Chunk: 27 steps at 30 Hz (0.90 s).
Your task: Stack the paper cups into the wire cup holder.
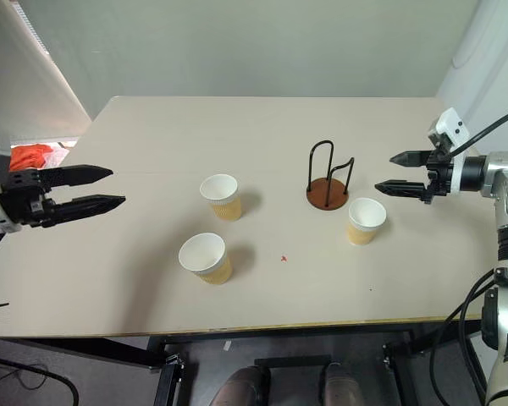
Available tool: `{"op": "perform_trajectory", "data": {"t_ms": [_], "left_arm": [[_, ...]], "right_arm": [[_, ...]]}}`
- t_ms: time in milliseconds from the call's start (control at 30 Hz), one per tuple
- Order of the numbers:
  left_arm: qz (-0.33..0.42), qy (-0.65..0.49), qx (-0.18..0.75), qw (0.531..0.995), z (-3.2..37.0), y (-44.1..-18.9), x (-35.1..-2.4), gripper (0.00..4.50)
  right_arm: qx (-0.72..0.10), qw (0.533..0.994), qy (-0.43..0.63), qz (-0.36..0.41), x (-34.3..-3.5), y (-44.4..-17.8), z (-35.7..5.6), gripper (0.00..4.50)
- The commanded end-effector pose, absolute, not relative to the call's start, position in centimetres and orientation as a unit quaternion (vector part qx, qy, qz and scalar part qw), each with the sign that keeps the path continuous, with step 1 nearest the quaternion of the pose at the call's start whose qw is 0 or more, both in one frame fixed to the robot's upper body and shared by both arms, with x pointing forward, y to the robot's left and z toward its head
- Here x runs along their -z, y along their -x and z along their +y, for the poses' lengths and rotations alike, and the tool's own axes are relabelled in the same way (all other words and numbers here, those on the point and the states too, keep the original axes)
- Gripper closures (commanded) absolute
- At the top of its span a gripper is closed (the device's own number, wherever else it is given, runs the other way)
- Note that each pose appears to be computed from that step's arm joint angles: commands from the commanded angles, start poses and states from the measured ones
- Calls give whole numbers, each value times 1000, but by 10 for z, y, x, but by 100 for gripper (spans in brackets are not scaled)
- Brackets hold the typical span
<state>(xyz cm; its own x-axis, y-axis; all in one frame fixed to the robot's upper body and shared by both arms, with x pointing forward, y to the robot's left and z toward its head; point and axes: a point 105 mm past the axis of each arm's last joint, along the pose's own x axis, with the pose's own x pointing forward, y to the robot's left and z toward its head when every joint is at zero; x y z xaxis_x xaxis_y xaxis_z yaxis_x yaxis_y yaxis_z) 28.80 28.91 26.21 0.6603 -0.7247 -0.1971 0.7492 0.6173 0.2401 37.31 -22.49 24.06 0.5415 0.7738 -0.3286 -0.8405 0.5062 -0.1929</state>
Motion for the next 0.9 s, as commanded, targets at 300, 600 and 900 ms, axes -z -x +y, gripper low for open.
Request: {"op": "perform_trajectory", "data": {"t_ms": [300, 600, 900], "left_arm": [[1, -174, 402, 899, 279, -292, -276, 98], [-45, -164, 421, 891, 248, -310, -285, 98], [-39, -189, 442, 876, 225, -314, -282, 98]], "right_arm": [[-466, 864, 171, 79, -253, -371, -221, 0], [-453, 871, 163, 93, -246, -369, -213, 0], [-397, 909, 62, 112, -237, -391, -176, 0]]}}
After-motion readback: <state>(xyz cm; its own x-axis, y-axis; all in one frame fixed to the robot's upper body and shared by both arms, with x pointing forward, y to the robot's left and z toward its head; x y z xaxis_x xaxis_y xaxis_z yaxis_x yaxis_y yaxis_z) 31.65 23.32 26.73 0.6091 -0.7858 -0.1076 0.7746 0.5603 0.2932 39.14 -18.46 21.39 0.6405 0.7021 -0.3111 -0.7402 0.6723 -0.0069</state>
